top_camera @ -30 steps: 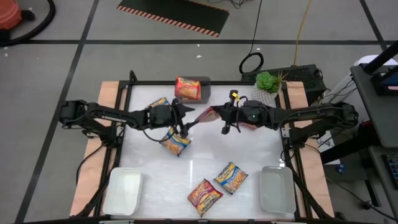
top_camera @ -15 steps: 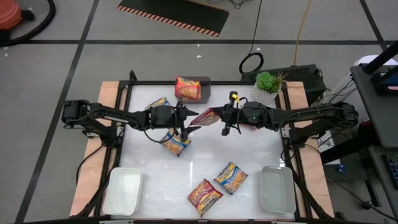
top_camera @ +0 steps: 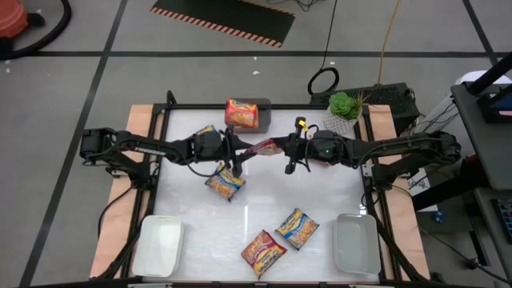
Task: Sort Maruchan noodles
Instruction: Put the top right red noodle pack into the white bin
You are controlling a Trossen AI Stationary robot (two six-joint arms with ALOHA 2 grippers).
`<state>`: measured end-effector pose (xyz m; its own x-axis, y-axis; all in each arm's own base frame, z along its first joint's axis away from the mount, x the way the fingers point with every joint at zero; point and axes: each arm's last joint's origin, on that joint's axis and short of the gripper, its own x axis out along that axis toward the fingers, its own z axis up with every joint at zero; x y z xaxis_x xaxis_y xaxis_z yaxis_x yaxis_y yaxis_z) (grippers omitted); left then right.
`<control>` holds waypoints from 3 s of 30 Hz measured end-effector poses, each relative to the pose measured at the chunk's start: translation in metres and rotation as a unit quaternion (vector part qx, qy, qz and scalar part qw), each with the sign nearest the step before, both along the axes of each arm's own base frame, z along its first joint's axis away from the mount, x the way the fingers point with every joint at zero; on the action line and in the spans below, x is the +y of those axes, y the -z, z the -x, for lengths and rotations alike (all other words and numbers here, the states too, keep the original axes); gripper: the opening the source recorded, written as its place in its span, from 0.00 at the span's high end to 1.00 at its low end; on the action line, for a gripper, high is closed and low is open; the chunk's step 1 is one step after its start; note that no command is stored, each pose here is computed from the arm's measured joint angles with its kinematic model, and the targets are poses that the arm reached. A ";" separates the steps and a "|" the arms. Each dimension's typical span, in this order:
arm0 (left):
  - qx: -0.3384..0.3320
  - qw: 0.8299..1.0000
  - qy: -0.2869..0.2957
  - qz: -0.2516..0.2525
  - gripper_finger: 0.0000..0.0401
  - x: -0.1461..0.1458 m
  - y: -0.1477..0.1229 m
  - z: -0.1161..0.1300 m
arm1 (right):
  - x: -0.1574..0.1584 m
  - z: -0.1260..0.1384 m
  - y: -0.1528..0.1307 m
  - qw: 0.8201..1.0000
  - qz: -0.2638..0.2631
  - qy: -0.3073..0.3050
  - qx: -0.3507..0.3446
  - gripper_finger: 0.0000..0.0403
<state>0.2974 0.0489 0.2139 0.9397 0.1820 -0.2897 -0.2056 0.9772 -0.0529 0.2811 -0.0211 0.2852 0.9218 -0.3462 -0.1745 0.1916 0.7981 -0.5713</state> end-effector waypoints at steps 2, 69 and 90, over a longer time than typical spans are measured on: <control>-0.002 1.000 -0.005 0.006 0.70 0.002 0.000 0.000 | 0.000 0.000 0.000 1.000 0.000 0.001 0.001 1.00; 0.066 0.984 -0.105 0.130 0.77 0.042 0.017 0.017 | -0.047 -0.028 0.104 0.925 -0.344 0.051 0.151 0.56; 0.067 0.984 -0.104 0.130 0.77 0.042 0.017 0.018 | -0.076 -0.044 0.167 0.938 -0.274 0.092 0.190 0.46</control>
